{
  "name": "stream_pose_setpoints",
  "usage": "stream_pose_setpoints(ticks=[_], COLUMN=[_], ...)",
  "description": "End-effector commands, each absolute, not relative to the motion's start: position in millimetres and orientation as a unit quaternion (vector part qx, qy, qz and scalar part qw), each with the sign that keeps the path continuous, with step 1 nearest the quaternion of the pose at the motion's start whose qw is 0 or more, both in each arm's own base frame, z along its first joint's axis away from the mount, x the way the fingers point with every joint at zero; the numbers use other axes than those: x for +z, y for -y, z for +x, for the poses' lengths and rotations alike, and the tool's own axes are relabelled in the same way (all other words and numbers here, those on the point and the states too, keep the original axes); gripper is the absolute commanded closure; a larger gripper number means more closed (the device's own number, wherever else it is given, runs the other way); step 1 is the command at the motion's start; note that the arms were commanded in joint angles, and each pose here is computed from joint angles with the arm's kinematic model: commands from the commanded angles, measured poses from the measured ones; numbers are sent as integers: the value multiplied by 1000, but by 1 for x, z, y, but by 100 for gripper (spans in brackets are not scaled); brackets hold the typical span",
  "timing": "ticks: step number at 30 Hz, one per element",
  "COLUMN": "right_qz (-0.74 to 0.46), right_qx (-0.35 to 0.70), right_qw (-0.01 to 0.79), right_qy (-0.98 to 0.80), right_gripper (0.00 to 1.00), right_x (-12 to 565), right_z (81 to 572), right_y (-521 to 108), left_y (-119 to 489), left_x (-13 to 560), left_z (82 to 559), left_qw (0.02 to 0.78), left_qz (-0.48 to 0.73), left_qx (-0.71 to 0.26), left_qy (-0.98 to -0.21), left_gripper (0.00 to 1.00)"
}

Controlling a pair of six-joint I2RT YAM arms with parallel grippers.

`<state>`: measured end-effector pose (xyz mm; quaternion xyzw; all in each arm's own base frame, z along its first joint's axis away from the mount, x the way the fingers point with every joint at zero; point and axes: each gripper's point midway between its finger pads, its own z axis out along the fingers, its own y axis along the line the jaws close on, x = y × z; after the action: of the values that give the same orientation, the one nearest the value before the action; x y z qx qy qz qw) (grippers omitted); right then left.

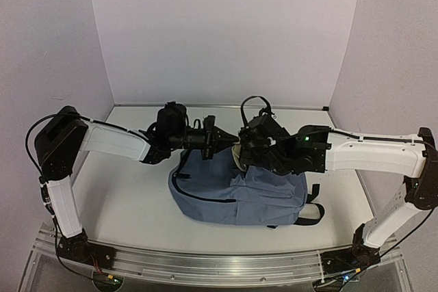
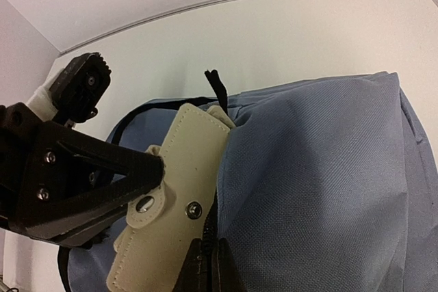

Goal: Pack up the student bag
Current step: Place the personal item in the student bag.

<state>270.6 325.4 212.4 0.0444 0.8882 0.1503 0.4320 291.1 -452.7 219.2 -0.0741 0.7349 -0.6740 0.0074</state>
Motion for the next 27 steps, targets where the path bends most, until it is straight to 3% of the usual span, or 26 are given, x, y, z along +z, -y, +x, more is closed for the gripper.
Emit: stream_pose_setpoints(ticks=[1,8,15,18,27], right_qz=[71,71,69,67,62], right_qx=[244,244,246,245,247], right_qw=[461,461,461,460,453], right_qy=[-850,-850,-850,-851,-854], right_gripper=[100,100,100,100,100], right_x=[268,268,270,269,265], right_z=[267,267,267,267,267], right_y=[-343,-343,-344,-345,-352], left_y=[436,429,420,414,433], left_x=[192,146,161,162,167], left_z=[302,284,280,277,263], left_qw=[58,59,94,102,94], left_qz=[-82,-40,5,11,57], left_qx=[-619,-515,-484,-476,-503], left_qy=[-779,-854,-870,-874,-857], left_gripper=[100,98,60,50,48])
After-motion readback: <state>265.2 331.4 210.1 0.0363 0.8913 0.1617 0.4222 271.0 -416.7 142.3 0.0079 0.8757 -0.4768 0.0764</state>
